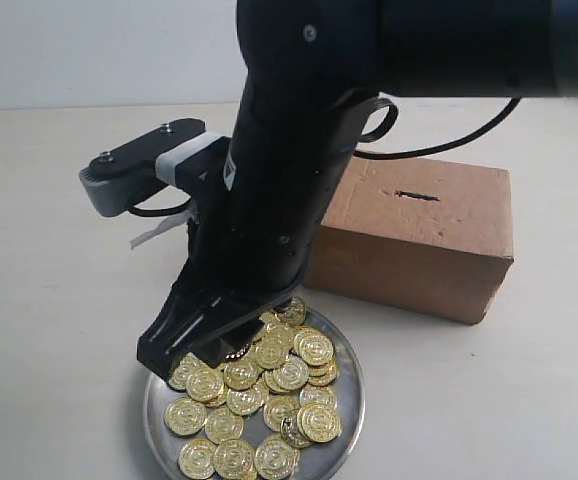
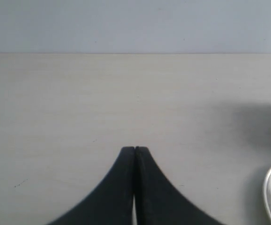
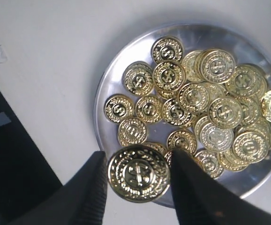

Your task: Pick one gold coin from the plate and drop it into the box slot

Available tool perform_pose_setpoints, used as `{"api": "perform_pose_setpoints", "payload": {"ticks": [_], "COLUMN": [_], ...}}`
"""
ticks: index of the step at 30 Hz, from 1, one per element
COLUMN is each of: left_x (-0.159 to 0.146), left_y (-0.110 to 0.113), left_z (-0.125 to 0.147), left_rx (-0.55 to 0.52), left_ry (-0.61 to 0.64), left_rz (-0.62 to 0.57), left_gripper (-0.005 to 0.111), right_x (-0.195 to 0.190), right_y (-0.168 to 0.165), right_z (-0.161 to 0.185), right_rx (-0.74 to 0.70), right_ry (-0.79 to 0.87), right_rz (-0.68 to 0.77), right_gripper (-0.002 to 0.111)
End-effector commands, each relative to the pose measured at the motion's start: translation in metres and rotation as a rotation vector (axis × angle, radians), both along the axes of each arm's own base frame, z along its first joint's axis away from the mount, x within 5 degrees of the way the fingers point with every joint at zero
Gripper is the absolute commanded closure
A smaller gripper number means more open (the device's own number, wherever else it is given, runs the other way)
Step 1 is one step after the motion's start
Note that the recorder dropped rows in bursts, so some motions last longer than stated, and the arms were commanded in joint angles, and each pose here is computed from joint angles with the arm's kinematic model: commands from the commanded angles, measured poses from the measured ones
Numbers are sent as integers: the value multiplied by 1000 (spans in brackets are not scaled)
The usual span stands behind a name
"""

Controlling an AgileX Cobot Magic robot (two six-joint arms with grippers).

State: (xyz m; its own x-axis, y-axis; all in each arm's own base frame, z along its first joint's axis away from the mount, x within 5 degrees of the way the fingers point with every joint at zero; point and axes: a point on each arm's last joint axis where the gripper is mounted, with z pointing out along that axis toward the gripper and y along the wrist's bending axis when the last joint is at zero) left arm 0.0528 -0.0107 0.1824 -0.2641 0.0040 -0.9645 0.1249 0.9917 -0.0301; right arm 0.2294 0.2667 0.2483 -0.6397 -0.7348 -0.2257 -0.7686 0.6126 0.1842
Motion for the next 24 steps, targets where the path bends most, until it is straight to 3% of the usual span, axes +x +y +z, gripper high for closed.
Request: {"api": "perform_pose_setpoints", "payload": {"ticks": [1,2,3,4,5,6,8,12,16,18,21,24], "left_x": [1,2,3,3,3,3,3,5,20,34,70,123], "left_y": [1,0,0,1,3,4,1,-18,-30,-29,-33,-54], "left_z": [6,7,15,19,25,27,26,25,60,72,90,92], "left_rx": [-53,-130,-303,-397,-652,-784,-943,-850,-798,-767,-731,-665], "left_ry": [-69,-77,-134,-168,-207,-213,-158,79,134,155,263,544], "left_rz": [25,30,51,72,117,136,122,-18,-146,-132,-133,-348], "left_gripper": [107,107,107,107,107,107,107,107,107,107,107,107], "right_x": [-6,-7,-9,-10,-11,-12,-13,-13,-13,-13,-13,-15], "right_y": [-8,-9,-11,-12,-13,-14,-15,-15,-15,-15,-15,-17], "right_z": [15,16,19,21,24,26,30,31,31,31,31,31], "right_rx": [7,6,2,2,5,8,16,24,24,24,24,4], "right_ry": [-9,-12,-6,-7,-13,-18,-26,-36,-41,-41,-41,-32], "right_rz": [44,55,61,70,81,85,85,85,102,102,102,116], "right_gripper": [85,85,85,85,85,85,85,85,85,85,85,85]}}
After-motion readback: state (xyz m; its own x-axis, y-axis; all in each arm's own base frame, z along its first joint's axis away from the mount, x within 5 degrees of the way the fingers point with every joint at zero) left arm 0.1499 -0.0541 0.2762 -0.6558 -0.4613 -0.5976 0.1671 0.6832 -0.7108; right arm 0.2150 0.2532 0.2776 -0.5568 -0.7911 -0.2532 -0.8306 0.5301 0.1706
